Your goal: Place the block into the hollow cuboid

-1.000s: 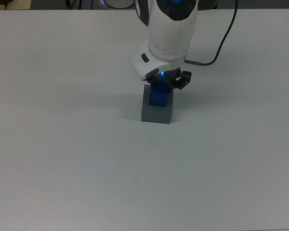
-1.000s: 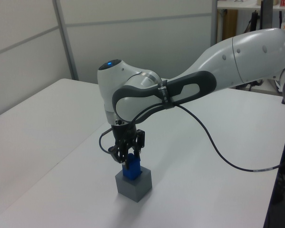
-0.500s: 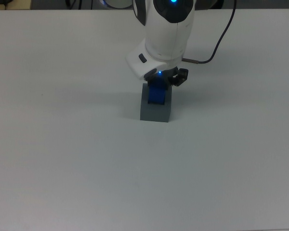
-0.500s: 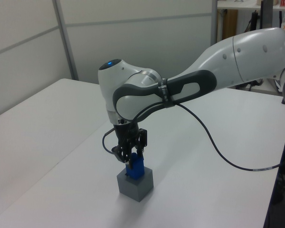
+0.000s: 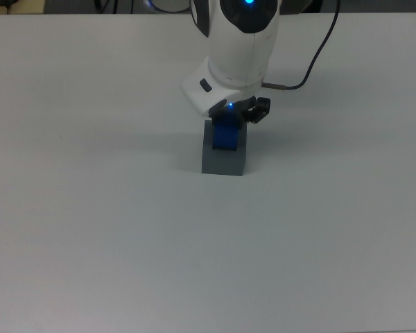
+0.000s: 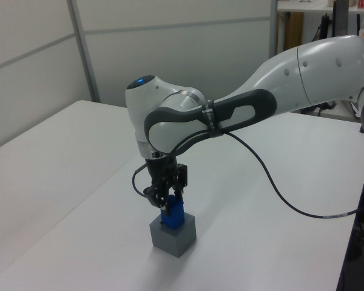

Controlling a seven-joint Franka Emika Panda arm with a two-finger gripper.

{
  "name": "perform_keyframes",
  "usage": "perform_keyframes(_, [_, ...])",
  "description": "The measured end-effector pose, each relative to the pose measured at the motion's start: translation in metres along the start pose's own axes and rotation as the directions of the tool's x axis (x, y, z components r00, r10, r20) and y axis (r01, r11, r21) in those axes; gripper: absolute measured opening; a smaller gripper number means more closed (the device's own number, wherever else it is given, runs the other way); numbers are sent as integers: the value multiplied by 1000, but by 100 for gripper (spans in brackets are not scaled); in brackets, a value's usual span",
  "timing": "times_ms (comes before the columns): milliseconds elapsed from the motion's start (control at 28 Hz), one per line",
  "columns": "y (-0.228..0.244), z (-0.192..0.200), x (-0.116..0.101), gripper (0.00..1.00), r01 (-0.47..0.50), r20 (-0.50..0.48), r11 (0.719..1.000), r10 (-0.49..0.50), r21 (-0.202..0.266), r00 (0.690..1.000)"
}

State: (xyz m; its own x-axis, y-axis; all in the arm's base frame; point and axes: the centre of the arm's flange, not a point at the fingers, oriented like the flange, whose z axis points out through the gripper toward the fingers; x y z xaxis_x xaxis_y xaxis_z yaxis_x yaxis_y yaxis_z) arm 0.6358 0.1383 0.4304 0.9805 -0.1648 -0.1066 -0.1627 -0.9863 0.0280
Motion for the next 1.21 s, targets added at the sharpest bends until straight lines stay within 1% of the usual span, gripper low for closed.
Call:
perform_keyframes(250, [4, 0, 2, 51, 26, 0, 1000, -26, 0, 1000])
perform_keyframes(536, [5, 0, 2, 51, 31, -1, 1000, -31, 0, 1000])
perform_keyframes(750, [4, 0, 5, 51, 38, -20, 999, -38, 6, 999])
perform_keyframes(1214, [1, 1, 4, 51, 69, -23, 998, -69, -4, 997])
